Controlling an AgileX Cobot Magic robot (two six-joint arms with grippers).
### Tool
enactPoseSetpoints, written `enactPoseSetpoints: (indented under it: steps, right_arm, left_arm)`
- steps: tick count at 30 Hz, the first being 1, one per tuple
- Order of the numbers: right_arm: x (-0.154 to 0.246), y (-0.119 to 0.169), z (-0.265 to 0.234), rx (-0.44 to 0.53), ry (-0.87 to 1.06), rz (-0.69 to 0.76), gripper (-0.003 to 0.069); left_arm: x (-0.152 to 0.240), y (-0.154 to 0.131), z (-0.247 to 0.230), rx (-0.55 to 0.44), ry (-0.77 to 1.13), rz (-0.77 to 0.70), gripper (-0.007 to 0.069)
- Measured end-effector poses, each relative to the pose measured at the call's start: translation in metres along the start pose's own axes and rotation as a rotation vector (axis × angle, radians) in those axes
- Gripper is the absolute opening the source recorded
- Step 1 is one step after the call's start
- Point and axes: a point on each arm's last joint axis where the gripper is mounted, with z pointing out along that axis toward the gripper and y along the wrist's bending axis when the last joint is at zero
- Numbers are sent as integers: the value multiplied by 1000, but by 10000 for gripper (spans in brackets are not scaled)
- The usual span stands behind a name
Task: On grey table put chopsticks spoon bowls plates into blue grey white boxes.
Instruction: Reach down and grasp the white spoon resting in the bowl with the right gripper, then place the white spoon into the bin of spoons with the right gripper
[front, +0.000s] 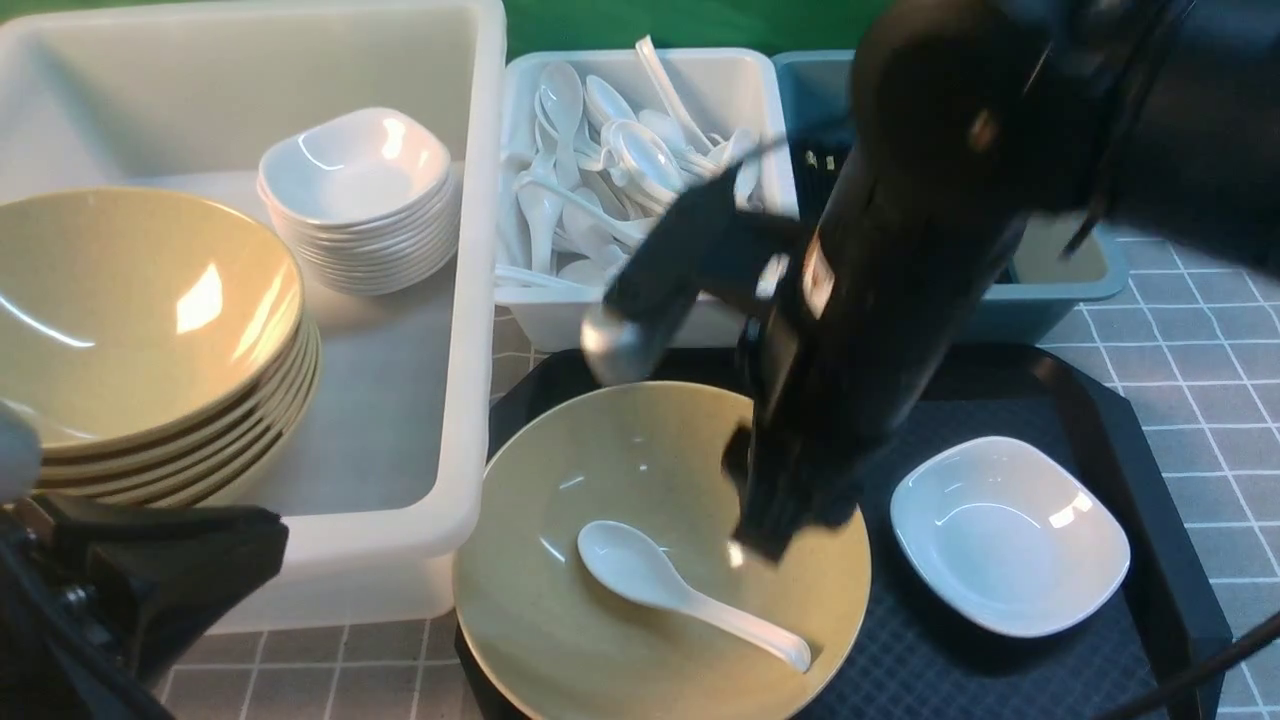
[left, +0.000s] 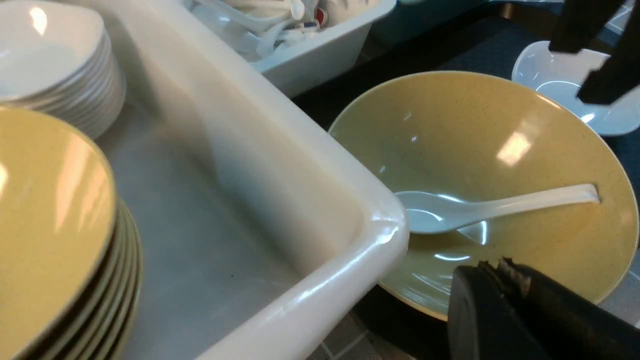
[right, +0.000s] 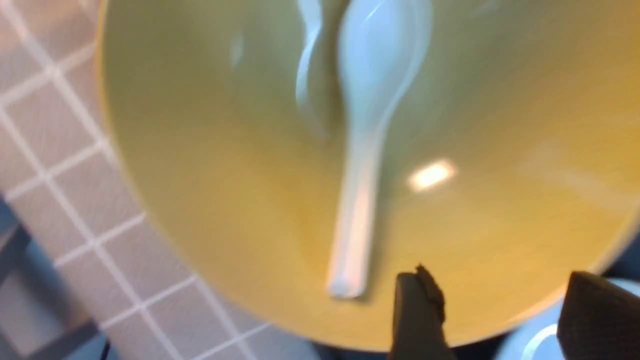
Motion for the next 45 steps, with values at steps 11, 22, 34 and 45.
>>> enactPoseSetpoints:
  steps: [11,22,34,45]
  right_arm:
    - [-13,13,52,-14,30,25,475]
    - [-20,13,102,-27,112,26,517]
    - [-37,8,72,-10,63,-30,153]
    - [-64,-55,-9,202,-204,29,153]
  left_arm:
    - [2,-3,1,34,5,-49,-8]
    - [5,-4,1,41,37,-31,-8]
    - [0,-2,7,30,9,-73,-8]
    - [-41,10,48,-35,105,-66,-8]
